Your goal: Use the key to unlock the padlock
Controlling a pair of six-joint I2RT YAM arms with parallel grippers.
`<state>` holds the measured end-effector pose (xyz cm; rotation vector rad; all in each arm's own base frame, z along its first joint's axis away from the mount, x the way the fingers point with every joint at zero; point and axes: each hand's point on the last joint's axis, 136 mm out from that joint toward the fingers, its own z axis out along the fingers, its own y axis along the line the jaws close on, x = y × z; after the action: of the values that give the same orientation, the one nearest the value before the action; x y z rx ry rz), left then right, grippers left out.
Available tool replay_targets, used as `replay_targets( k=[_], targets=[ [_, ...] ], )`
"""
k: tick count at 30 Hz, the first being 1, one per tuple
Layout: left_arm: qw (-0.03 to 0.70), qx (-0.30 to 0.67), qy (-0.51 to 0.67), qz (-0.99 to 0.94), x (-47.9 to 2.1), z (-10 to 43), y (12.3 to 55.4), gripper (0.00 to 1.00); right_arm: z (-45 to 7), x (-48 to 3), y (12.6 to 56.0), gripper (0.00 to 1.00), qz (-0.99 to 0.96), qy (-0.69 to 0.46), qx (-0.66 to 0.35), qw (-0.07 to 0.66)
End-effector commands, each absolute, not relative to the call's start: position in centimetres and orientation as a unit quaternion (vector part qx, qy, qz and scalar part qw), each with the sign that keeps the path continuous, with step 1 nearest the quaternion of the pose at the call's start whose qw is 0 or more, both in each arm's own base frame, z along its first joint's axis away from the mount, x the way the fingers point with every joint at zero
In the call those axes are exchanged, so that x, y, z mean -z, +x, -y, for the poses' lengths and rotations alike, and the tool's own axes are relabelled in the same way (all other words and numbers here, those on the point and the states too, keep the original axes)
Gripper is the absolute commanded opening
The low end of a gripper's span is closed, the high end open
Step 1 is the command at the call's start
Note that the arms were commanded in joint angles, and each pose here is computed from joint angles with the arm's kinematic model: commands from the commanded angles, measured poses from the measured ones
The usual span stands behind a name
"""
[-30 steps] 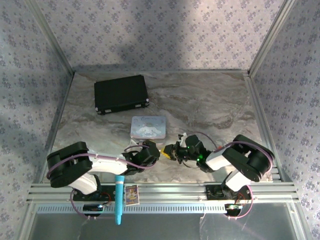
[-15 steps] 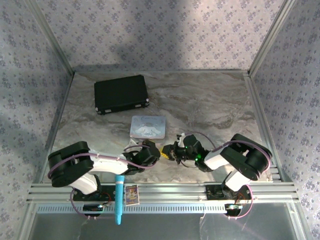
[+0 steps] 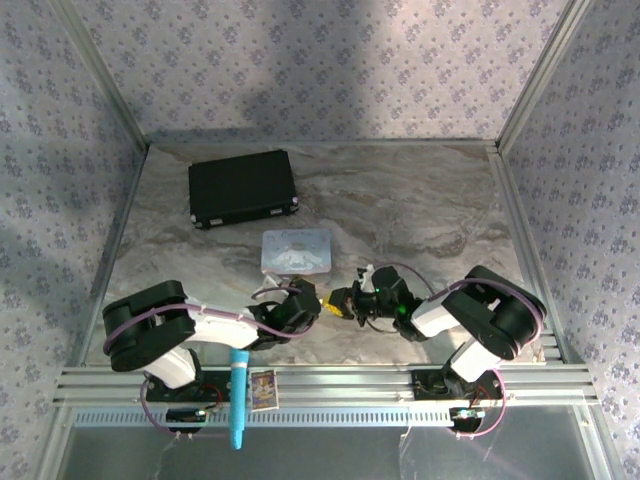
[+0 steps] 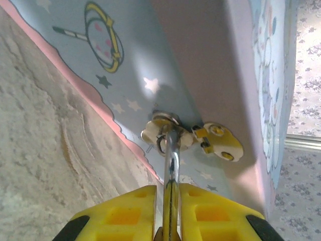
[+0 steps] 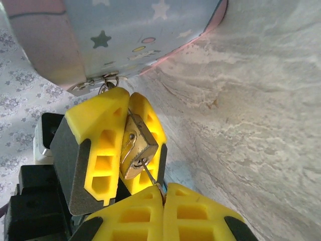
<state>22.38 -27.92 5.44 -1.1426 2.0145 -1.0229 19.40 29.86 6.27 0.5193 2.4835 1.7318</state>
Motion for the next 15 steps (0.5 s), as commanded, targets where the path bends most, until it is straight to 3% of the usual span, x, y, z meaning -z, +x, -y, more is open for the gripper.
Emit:
replay_targets(
  k=[1,15],
  targets=[
    [0.233,0.467,-0.397,-0.755,-7.8,32.3,20.7,0.0,-29.5,-8.4,21.1,0.0,-0.793,0.148,-0.585,0.081],
    [0.245,0.444,-0.412,-0.757,-7.5,32.0,21.2,0.0,-29.8,-8.8,19.7,0.0,-0.795,0.144,-0.584,0.08]
  ],
)
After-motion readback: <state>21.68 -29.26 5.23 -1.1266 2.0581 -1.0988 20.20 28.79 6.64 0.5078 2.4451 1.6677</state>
